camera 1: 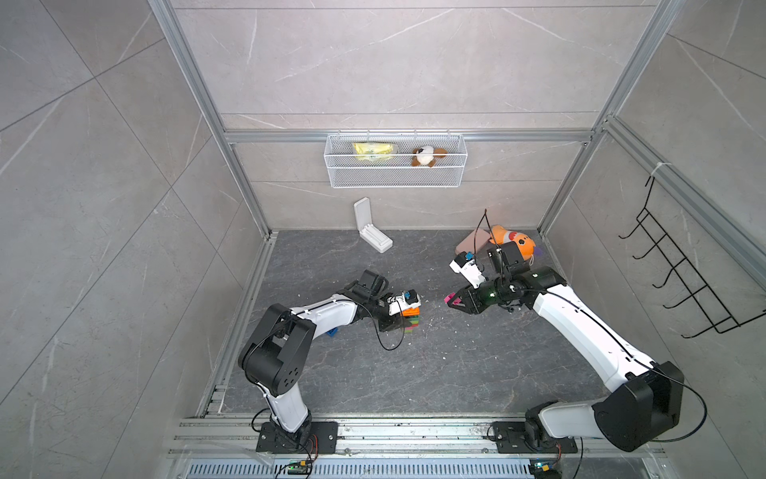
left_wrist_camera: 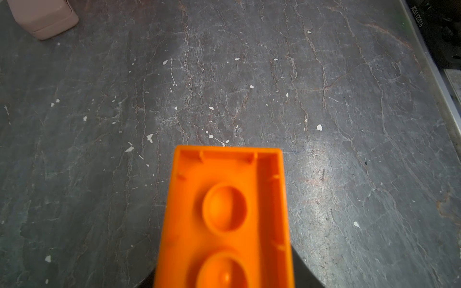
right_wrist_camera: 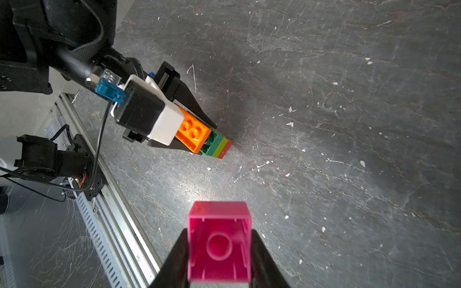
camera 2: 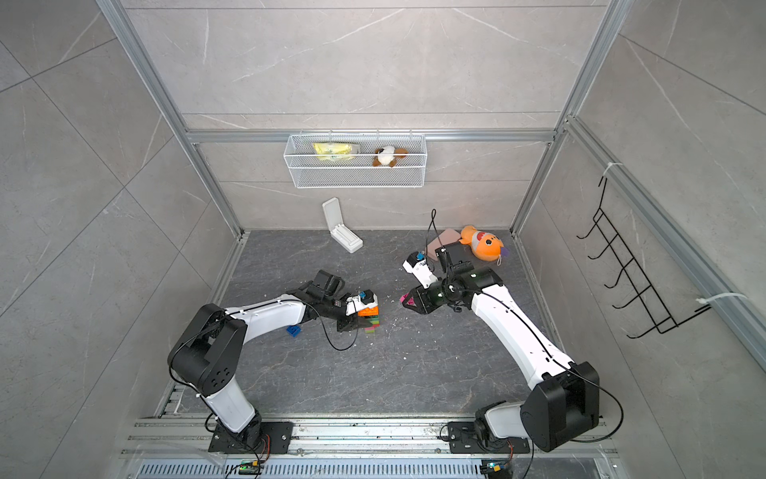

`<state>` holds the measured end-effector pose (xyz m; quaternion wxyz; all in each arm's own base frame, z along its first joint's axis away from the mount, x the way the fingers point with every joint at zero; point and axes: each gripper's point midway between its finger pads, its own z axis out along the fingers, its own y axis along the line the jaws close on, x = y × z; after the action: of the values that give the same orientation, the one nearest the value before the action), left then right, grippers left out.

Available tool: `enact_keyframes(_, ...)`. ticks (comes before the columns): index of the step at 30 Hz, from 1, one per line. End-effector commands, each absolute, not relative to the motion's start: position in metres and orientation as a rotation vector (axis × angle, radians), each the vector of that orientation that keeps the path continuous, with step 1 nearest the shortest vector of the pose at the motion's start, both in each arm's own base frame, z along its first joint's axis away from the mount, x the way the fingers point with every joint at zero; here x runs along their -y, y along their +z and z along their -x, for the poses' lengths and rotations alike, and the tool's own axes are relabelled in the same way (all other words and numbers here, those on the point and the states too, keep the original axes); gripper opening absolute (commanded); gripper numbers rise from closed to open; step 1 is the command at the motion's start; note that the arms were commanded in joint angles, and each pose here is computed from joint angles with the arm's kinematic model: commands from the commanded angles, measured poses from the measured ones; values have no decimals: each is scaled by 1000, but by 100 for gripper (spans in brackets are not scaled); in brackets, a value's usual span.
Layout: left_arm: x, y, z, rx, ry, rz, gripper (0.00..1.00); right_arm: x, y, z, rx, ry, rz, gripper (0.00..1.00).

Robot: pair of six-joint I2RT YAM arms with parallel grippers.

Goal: Assemble a carrot with lego
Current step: Move the lego brick at the center of the board.

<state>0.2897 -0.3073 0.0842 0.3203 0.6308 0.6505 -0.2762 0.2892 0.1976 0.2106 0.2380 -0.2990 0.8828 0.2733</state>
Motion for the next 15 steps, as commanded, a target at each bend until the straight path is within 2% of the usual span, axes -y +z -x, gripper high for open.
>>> enact_keyframes(1, 307, 97, -289, -1667, -731, -1657, 50, -202, 212, -286, -2403, 747, 865, 22)
enact_keyframes(7, 307, 107, -292, -1658, -724, -1616, 64, -209, 214, -282, -2364, 744, 937, 23)
enact_keyframes(15, 304, 144, -288, -1651, -803, -1418, 81, -222, 216, -283, -2267, 765, 1135, 25)
